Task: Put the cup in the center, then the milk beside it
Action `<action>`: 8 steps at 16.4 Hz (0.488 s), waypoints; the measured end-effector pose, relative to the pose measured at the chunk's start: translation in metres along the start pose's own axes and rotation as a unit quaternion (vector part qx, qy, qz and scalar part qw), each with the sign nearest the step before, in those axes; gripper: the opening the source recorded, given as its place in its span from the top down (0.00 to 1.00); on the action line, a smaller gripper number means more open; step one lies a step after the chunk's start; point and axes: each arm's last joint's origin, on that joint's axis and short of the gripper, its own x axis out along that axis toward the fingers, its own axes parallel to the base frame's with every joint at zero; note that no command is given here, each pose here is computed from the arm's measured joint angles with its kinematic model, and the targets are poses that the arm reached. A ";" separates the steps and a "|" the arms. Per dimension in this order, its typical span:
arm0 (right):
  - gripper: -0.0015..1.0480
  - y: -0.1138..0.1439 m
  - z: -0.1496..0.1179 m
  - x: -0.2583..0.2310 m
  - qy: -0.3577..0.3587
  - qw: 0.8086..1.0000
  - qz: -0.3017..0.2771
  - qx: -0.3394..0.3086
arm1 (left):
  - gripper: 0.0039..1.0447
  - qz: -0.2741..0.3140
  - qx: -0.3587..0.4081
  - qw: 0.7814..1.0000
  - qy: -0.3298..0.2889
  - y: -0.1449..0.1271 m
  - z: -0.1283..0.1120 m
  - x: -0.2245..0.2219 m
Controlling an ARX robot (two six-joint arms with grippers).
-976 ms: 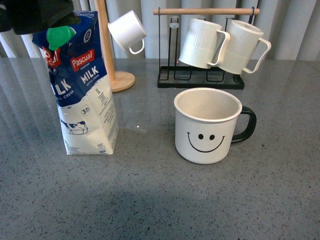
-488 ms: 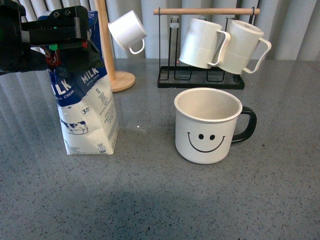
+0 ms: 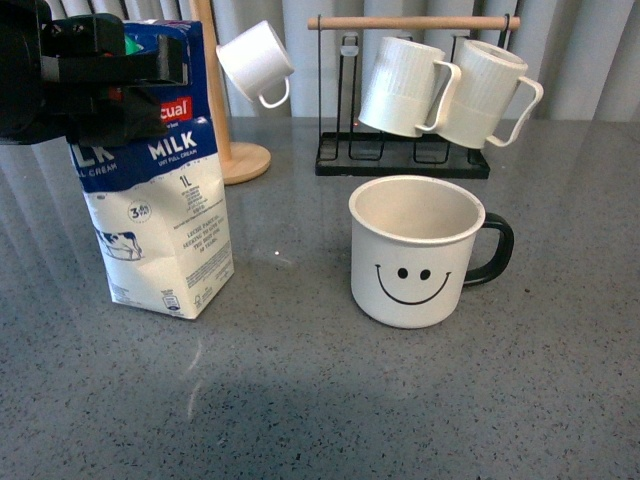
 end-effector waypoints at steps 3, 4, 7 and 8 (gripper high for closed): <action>0.06 0.000 0.000 0.000 0.000 1.000 0.000 0.000 | 0.97 -0.002 0.008 0.999 -0.036 -0.014 0.010 -0.021; 0.06 0.000 0.000 0.000 0.000 1.000 0.000 0.000 | 0.97 -0.003 0.004 0.998 -0.058 -0.023 0.016 -0.030; 0.06 0.000 0.000 0.000 0.000 1.000 0.000 0.000 | 0.97 -0.006 -0.017 0.996 -0.088 -0.050 0.020 -0.041; 0.06 0.000 0.000 0.000 0.000 1.000 0.000 0.000 | 0.97 -0.009 -0.026 0.996 -0.089 -0.060 0.017 -0.040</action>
